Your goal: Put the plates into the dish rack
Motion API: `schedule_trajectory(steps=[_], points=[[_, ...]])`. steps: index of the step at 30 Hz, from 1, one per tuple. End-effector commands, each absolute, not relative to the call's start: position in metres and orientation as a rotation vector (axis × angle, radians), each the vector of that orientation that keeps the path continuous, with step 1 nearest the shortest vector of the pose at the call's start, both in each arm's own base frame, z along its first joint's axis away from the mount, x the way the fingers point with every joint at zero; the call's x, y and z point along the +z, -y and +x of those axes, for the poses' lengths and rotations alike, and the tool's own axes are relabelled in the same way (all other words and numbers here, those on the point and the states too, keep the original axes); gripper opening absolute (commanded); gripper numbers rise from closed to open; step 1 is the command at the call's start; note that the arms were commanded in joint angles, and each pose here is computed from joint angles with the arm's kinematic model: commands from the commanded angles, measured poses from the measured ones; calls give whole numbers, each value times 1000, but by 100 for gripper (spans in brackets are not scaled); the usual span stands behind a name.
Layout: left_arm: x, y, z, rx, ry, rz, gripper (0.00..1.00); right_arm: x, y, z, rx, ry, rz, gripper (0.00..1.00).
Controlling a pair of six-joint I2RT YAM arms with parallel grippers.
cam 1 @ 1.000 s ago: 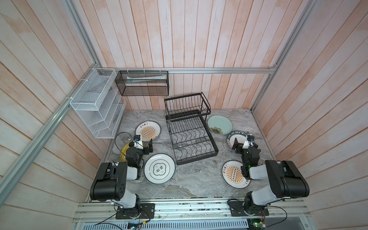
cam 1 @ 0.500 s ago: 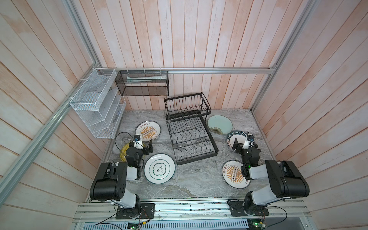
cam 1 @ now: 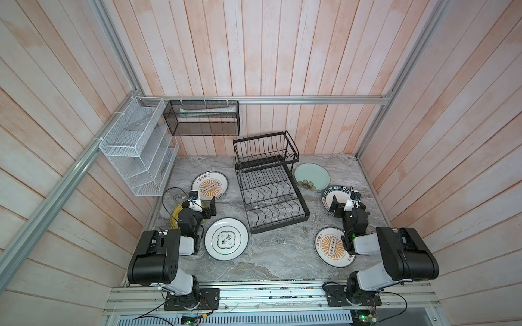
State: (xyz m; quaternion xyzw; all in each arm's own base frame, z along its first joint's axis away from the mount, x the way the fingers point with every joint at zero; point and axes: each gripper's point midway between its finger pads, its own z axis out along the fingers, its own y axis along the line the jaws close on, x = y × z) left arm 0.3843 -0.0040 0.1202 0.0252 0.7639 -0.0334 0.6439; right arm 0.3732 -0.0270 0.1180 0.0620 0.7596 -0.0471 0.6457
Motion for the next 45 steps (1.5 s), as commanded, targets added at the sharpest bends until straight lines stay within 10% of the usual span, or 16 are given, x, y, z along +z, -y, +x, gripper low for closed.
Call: schedule_trajectory(steps=[1,18,34,45], points=[[127,4,389,-86,-1722,55,100,125,27,377,-101,-1710,135,98],[158,-35,389,86,-1794,-243,100,182,45,347,-290,-1560,323,98],[307,3,355,-291,-1597,-377,100,258,22,306,25,-1554,395,98],[312,44,379,-560,-1682,-339,100,241,11,312,64,-1713,378,98]])
